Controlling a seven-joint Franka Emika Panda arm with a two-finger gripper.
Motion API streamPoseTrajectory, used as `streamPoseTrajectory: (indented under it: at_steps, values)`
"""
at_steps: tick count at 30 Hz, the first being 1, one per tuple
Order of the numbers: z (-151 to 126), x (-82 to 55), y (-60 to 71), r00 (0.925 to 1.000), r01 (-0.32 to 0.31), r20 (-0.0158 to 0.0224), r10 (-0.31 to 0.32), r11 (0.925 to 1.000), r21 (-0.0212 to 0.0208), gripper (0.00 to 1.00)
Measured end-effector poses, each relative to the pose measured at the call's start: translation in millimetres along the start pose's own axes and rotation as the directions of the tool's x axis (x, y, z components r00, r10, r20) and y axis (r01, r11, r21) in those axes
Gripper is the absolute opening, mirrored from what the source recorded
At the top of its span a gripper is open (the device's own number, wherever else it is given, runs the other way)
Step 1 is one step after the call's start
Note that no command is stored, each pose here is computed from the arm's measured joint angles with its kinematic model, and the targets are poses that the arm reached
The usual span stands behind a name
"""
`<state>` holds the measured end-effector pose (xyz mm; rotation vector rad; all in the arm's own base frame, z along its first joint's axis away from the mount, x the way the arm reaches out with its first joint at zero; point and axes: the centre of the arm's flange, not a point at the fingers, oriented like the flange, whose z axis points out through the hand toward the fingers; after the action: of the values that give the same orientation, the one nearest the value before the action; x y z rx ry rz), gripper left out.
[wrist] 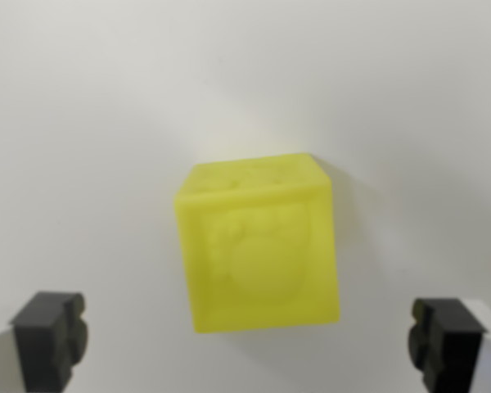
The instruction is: Pick yellow cube
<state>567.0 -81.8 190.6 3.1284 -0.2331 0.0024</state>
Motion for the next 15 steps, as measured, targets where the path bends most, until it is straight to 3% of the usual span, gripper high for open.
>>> streamPoseTrajectory:
  at_steps: [15]
  values:
    - [37, -0.1, 5.8, 0.9986, 0.052, 0.0023, -0.052, 0.9986, 0.0032, 1.0]
